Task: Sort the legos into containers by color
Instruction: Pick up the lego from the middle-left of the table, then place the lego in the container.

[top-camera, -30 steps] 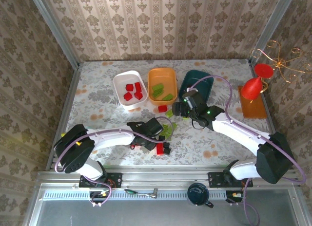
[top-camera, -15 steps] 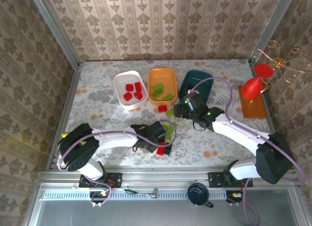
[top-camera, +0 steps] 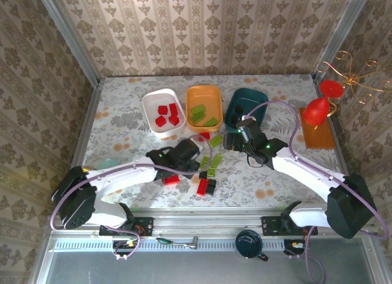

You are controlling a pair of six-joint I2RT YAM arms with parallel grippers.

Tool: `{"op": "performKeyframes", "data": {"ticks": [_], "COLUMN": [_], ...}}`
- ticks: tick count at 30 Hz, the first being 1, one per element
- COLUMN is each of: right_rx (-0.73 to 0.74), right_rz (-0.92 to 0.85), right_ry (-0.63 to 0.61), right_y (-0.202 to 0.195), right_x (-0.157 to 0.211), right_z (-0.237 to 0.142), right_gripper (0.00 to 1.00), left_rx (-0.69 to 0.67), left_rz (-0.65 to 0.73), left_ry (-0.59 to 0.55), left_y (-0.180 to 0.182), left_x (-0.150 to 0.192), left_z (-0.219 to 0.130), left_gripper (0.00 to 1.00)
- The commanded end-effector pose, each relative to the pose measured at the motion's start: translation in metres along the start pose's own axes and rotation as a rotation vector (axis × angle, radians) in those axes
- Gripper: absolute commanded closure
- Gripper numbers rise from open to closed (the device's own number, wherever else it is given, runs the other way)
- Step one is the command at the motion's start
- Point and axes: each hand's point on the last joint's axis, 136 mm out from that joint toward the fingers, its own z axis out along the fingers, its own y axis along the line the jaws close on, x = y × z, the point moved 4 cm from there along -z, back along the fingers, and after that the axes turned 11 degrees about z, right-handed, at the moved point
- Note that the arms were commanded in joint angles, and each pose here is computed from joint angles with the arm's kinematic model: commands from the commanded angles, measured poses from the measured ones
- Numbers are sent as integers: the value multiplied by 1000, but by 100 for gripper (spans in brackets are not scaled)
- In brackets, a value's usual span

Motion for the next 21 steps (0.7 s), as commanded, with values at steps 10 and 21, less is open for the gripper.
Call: {"op": "performKeyframes", "data": {"ticks": [10,21], "right_rx": [24,47], "right_rz": [36,36], "right_ry": [-10,1], "right_y": [-13,-22], "right_x": [4,12], "right_z": [-8,-11], "right_gripper": [14,14], "left_rx": [-40,-56], "left_rz": [-225,-266], "left_ry": [-197,-86], "left_y": [98,125], "left_x": [-131,-160], "left_z": [33,98], "left_gripper": [70,46]}}
